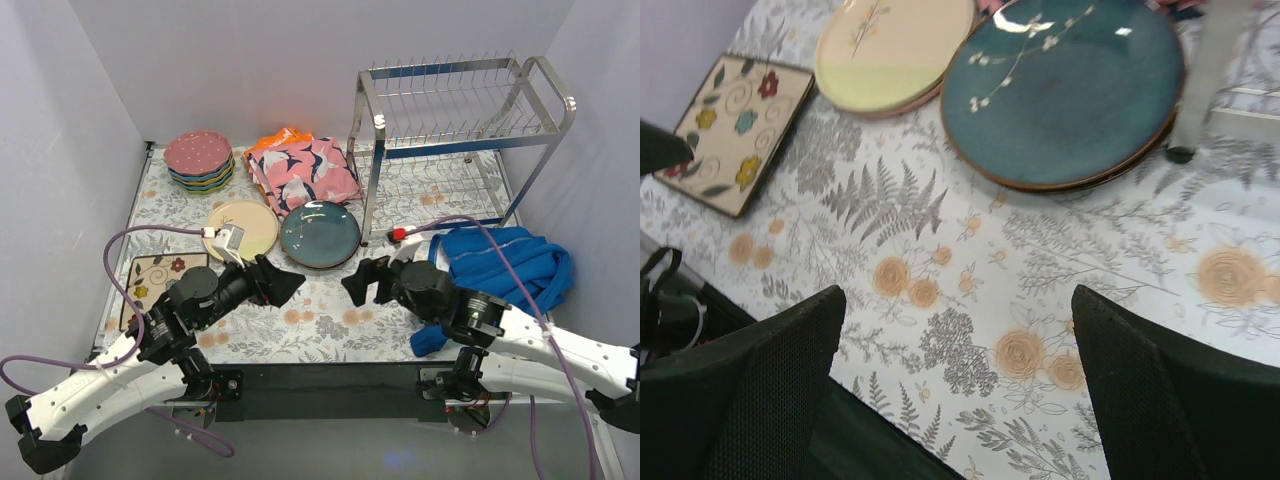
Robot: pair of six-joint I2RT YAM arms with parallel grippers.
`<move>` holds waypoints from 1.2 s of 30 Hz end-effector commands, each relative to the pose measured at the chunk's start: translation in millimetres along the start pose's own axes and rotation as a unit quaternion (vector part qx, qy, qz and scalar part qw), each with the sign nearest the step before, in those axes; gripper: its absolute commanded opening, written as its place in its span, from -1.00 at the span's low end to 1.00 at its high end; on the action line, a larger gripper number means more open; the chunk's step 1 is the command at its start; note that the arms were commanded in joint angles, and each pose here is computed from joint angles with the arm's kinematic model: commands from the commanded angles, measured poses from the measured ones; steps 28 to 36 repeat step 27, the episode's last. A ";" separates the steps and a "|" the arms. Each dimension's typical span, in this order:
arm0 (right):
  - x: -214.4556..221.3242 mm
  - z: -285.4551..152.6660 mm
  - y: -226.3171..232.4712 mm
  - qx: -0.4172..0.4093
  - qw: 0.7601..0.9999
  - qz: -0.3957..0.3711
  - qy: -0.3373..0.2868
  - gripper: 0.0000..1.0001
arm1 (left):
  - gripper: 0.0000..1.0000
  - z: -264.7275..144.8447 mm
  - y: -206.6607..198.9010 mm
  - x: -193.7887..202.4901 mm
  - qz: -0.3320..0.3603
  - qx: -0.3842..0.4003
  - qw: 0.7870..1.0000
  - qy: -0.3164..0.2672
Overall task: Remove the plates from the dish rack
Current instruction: Reset both arms
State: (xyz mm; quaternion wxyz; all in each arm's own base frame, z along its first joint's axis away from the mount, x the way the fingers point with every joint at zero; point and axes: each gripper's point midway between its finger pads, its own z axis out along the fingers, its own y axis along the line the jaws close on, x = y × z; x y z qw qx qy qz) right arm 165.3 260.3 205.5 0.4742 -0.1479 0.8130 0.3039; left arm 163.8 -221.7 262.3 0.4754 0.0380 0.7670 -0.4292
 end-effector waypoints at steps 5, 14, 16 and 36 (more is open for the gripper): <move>-64.9 -54.8 -36.9 0.086 0.991 0.022 -0.099 0.97 | 0.68 3.2 -37.9 -9.0 0.018 0.101 0.995 -0.018; -86.2 -69.4 -46.0 0.108 0.984 0.031 -0.138 0.97 | 0.68 7.6 -39.6 -17.1 0.023 0.092 0.995 -0.026; -83.5 -65.5 -43.9 0.106 0.985 0.028 -0.131 0.97 | 0.68 7.7 -40.5 -19.7 0.019 0.093 0.995 -0.033; -80.2 -68.8 -40.1 0.085 0.987 0.045 -0.132 0.97 | 0.68 8.7 -31.2 -24.2 0.007 0.064 0.997 -0.044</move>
